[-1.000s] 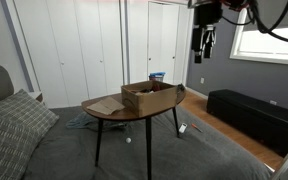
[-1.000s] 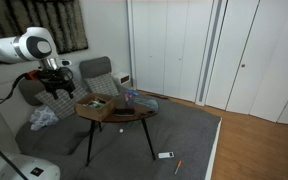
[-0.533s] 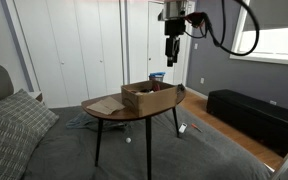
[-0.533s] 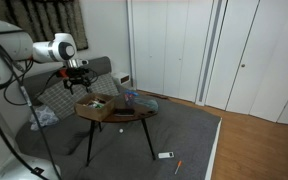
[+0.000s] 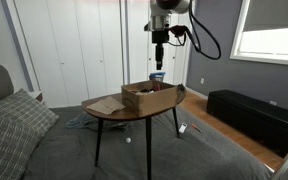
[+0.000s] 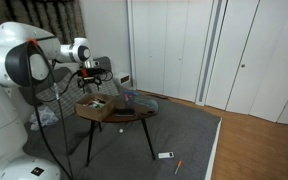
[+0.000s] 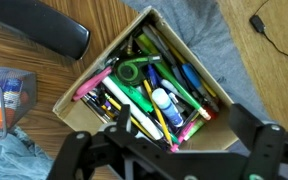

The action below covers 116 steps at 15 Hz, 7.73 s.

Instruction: Remove the marker from the box and put it inside the container

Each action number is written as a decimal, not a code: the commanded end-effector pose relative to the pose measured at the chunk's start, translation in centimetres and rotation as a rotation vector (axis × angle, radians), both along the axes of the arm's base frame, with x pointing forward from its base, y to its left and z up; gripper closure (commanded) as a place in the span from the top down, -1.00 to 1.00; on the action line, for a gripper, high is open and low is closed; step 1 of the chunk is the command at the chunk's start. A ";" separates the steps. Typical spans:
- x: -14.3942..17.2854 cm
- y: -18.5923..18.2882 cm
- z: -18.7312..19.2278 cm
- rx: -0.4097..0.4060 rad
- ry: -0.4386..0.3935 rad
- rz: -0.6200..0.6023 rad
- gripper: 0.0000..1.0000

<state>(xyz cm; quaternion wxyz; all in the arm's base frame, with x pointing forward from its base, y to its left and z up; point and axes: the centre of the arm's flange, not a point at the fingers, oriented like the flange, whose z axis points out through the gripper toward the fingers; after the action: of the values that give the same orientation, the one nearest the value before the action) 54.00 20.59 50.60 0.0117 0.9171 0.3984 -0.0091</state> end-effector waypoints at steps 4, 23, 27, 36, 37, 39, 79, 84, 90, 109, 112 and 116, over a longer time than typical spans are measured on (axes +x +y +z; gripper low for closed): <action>0.0 0.0 -0.1 -0.001 0.002 0.000 1.00; 5.3 1.2 -6.9 0.117 -0.110 0.380 1.00; 6.2 1.0 -8.0 0.117 -0.135 0.450 0.89; 6.8 0.8 -9.7 0.103 -0.171 0.551 0.27; 7.0 0.8 -10.0 0.100 -0.174 0.555 0.26; 7.2 0.8 -10.4 0.087 -0.182 0.563 0.20; 7.6 -1.8 -5.5 -0.012 -0.262 0.569 -0.90; 7.4 -2.2 -5.3 -0.010 -0.240 0.578 -0.90; 7.1 -2.7 -4.8 0.001 -0.231 0.579 -0.90; 6.9 -11.9 -1.3 -0.028 -0.179 0.162 -0.90; 6.9 -13.8 -0.7 -0.031 -0.190 0.086 -0.90; 6.9 -15.3 -0.3 -0.059 -0.209 0.006 -0.90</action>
<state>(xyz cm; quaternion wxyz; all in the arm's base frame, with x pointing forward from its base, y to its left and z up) 61.52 5.86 49.42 0.0662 0.8996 0.4247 0.0772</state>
